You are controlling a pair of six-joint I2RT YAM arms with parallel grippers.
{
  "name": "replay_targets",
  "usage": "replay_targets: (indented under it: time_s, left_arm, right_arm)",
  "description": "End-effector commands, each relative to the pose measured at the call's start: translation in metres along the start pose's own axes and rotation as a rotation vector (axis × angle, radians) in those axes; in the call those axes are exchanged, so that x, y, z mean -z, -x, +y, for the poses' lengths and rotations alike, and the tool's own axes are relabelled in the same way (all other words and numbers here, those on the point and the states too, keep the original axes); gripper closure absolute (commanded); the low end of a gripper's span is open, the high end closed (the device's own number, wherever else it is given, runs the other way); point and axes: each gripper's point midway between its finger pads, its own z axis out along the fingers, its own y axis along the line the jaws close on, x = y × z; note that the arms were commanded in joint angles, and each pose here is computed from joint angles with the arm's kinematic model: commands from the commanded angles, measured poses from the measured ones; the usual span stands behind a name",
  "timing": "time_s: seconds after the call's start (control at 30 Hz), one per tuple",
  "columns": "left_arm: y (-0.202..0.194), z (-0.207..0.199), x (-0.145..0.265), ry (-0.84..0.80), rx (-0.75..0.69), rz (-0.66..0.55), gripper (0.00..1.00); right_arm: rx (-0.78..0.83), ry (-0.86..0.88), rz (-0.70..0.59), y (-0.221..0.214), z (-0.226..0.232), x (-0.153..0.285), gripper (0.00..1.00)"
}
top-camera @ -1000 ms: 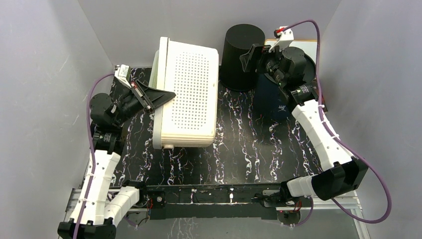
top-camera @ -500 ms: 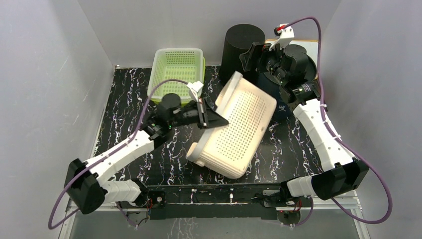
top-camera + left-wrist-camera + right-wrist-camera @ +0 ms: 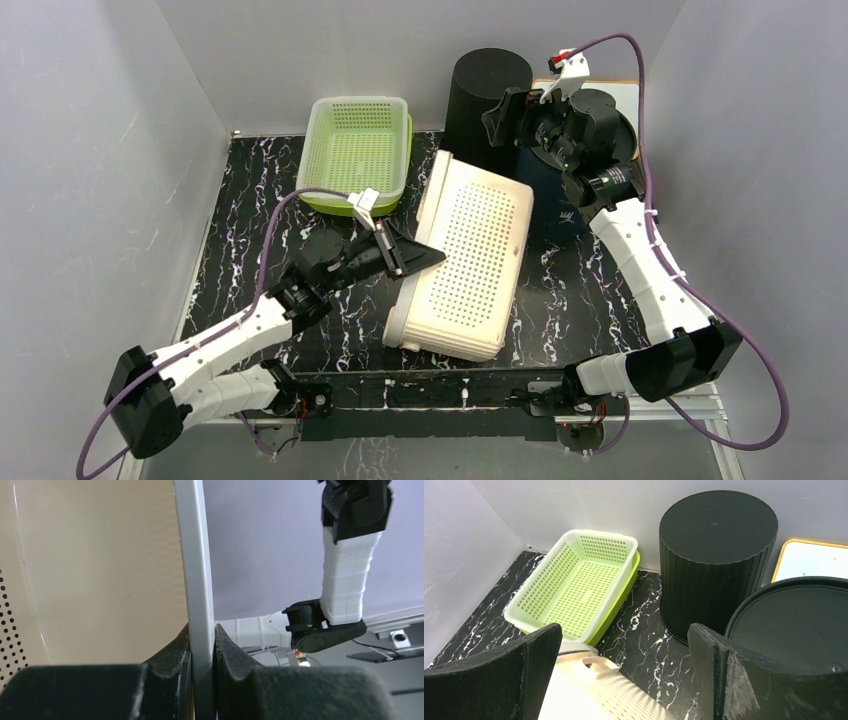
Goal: Turn the large container upside down
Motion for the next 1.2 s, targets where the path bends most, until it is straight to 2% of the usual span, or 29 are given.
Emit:
replay_targets:
  time_s: [0.0, 0.33, 0.6, 0.83, 0.97, 1.17]
  left_arm:
    - [0.008, 0.014, 0.016, -0.024, -0.012, -0.143, 1.00]
    - [-0.026, 0.080, 0.022, 0.017, 0.116, -0.137, 1.00]
    - [-0.022, 0.105, 0.042, -0.028, 0.264, -0.209, 1.00]
    - [-0.004, 0.084, 0.050, -0.147, 0.277, -0.243, 1.00]
    - [0.011, 0.051, 0.042, -0.239, 0.236, -0.232, 1.00]
    - [0.033, -0.005, 0.037, -0.485, 0.243, -0.222, 1.00]
  right_arm:
    - [0.011, 0.042, -0.079, 0.025, 0.009, 0.006, 0.03]
    - [0.005, 0.056, -0.028, 0.002, 0.008, -0.004, 0.03]
    - [-0.001, 0.067, 0.002, -0.017, 0.007, -0.013, 0.03]
    - [-0.007, 0.069, 0.013, -0.024, 0.006, -0.020, 0.03]
    - [-0.005, 0.062, 0.009, -0.022, 0.005, -0.022, 0.03]
    - [0.010, 0.045, 0.000, -0.014, 0.002, -0.024, 0.03]
